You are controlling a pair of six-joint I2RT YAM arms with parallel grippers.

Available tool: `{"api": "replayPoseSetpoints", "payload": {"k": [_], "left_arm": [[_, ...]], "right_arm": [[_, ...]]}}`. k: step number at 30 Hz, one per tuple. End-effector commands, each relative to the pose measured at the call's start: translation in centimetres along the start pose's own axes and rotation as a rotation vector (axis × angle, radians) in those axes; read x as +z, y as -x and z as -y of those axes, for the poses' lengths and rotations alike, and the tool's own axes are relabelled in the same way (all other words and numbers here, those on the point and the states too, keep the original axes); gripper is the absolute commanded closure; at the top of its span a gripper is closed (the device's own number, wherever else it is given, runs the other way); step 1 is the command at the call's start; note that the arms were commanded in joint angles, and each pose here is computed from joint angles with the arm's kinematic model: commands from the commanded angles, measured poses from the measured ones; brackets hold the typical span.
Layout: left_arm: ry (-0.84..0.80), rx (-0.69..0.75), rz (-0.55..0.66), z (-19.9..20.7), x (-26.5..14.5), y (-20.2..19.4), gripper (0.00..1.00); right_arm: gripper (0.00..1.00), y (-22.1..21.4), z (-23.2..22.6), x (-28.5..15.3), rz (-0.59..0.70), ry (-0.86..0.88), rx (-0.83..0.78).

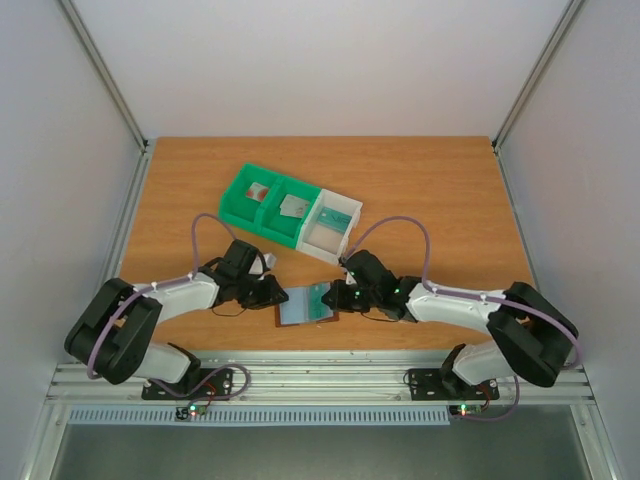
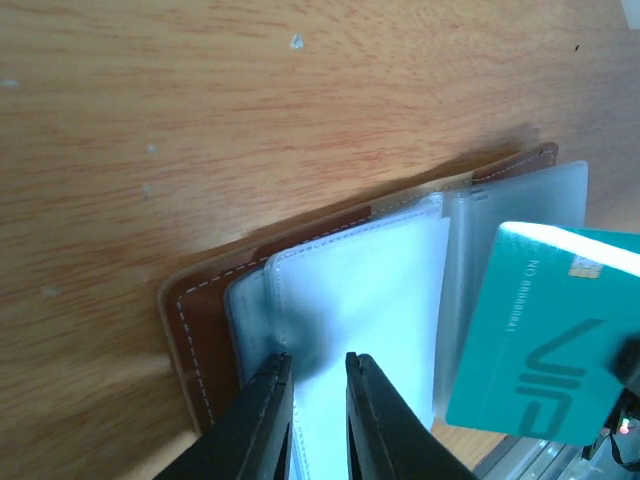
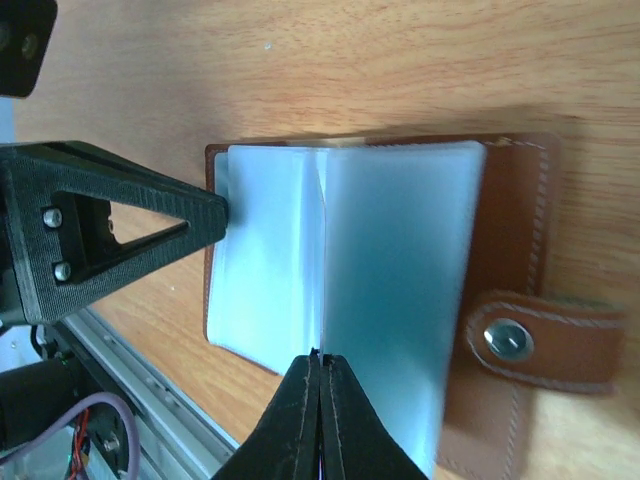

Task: Take the credit cards out of the card holder

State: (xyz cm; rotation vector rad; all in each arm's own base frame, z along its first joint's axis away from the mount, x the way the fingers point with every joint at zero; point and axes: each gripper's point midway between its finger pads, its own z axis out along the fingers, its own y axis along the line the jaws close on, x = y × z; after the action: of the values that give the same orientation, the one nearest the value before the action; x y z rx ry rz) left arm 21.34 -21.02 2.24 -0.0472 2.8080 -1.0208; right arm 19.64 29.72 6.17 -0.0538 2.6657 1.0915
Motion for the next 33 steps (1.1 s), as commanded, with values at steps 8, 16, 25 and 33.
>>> {"api": "replayPoseSetpoints", "payload": {"k": [8, 16, 25, 33], "left_arm": [[-0.027, 0.041, 0.019, 3.3, -4.0, 0.2, 0.65], [-0.242, 0.216, 0.024, 10.1, -9.4, -0.5, 0.52], [-0.601, 0.399, -0.014, 17.4, -16.0, -3.9, 0.31], [-0.67, 0.437, -0.097, 17.9, -16.9, -5.7, 0.31]], "right_arm": [[0.99, -0.2, -3.2, -5.5, -0.051, -0.009, -0.258], [0.99, -1.3, -8.4, -10.5, -0.083, 0.17, -0.424], [0.99, -2.7, -12.7, -13.8, -0.128, 0.362, -0.487], [0.99, -3.1, -14.8, -14.8, -0.15, 0.481, -0.503]]}}
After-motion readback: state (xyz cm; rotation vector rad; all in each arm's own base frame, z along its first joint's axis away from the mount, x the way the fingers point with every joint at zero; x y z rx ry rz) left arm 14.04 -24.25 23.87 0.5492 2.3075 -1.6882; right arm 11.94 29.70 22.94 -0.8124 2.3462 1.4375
